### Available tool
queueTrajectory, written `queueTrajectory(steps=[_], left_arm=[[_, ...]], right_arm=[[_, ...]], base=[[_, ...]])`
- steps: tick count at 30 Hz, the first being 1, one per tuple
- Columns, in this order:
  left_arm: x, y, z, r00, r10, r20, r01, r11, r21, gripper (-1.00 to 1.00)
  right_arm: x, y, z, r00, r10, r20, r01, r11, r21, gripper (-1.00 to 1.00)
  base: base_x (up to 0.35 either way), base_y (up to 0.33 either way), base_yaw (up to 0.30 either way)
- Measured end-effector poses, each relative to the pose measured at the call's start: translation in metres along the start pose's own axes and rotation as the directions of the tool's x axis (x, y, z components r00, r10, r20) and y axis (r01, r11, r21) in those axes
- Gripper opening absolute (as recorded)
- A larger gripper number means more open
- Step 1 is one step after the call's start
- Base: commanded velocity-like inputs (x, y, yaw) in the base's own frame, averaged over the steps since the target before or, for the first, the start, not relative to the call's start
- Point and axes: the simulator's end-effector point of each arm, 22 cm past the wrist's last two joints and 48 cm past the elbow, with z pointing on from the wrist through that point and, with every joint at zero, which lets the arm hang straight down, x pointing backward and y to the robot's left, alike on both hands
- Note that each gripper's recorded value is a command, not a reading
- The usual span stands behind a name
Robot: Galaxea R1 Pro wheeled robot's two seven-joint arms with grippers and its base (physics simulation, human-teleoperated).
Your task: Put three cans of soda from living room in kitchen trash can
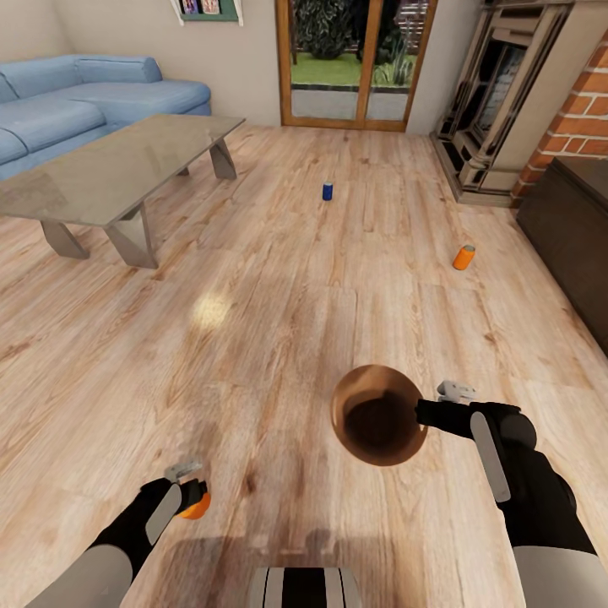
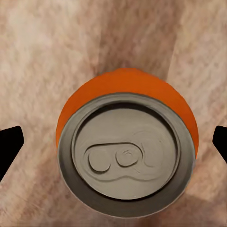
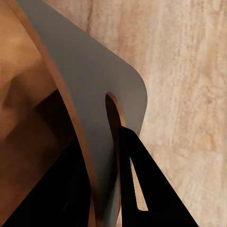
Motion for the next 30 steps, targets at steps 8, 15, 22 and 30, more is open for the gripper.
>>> queueTrajectory(steps=[8, 15, 22, 30], left_arm=[[0.006, -0.004, 0.002, 1.0, -0.002, -0.005, 0.002, 1.0, 0.021, -1.0], [0.006, -0.007, 0.002, 1.0, -0.003, -0.006, 0.003, 1.0, 0.03, -1.0], [0.003, -0.017, 0.001, 1.0, -0.006, 0.002, 0.006, 0.997, 0.078, -1.0], [-0.008, -0.027, -0.012, 0.999, -0.015, 0.03, 0.011, 0.993, 0.115, -1.0]], right_arm=[[0.0, 0.0, 0.0, 1.0, -0.001, 0.001, 0.001, 1.0, 0.001, -1.0], [0.001, 0.0, -0.001, 1.0, -0.002, 0.001, 0.002, 1.0, 0.002, -1.0], [0.003, -0.001, 0.001, 1.0, 0.0, -0.007, 0.0, 1.0, 0.004, -1.0], [0.012, 0.001, 0.003, 0.999, 0.022, -0.041, -0.023, 1.0, -0.01, -1.0]], base=[[0.0, 0.0, 0.0], [0.0, 0.0, 0.0], [0.0, 0.0, 0.0], [0.0, 0.0, 0.0]])
